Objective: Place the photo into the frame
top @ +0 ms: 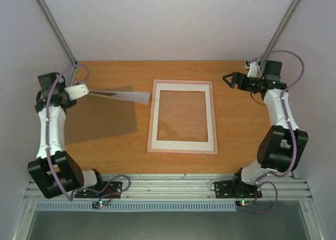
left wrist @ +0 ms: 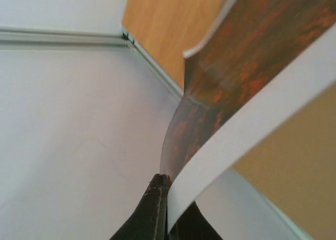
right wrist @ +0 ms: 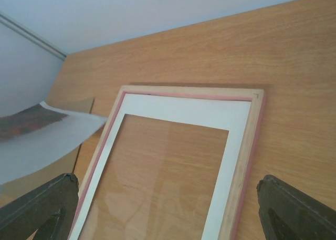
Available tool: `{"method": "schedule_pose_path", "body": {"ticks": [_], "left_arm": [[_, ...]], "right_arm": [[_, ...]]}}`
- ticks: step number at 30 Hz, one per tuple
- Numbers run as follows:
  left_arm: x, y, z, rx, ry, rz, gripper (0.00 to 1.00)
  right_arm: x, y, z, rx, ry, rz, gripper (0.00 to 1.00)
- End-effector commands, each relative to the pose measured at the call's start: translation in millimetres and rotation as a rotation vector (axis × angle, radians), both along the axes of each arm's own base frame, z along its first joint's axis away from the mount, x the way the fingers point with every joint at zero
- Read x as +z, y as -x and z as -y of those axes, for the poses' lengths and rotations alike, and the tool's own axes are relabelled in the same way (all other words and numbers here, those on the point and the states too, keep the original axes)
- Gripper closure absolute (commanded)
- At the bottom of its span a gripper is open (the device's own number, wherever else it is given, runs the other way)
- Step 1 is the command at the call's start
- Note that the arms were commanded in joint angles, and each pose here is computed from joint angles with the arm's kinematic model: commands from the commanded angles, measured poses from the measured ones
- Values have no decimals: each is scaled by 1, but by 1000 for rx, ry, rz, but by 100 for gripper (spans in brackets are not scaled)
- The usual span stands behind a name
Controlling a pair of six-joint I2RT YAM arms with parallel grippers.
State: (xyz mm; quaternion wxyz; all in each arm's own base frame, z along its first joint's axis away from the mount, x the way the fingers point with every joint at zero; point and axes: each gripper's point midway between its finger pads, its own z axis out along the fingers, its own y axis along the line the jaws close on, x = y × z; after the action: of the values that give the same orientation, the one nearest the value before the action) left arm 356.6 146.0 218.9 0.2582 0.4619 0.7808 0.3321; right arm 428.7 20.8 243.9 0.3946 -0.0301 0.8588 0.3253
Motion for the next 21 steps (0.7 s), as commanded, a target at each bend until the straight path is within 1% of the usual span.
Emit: {"method": "schedule_pose_path", "body": {"ticks": [1, 3, 10, 16, 18, 21], "left_arm": [[31, -4, 46, 2, 243, -44, 99], [51, -14, 63, -3, 293, -18, 100], [98, -24, 128, -14, 558, -38, 100], [117, -21, 174, -62, 637, -50, 99], [122, -21, 185, -50, 706, -61, 100], [126, -17, 207, -4, 885, -132, 100]], "right_arm": [[14, -6, -12, 62, 5, 54, 7], [17, -5, -18, 86, 14, 75, 7], [15, 4, -31, 186, 21, 111, 7], [18, 18, -42, 264, -5, 146, 7], [18, 22, -45, 282, -8, 159, 7], [11, 25, -45, 291, 7, 154, 7]]}}
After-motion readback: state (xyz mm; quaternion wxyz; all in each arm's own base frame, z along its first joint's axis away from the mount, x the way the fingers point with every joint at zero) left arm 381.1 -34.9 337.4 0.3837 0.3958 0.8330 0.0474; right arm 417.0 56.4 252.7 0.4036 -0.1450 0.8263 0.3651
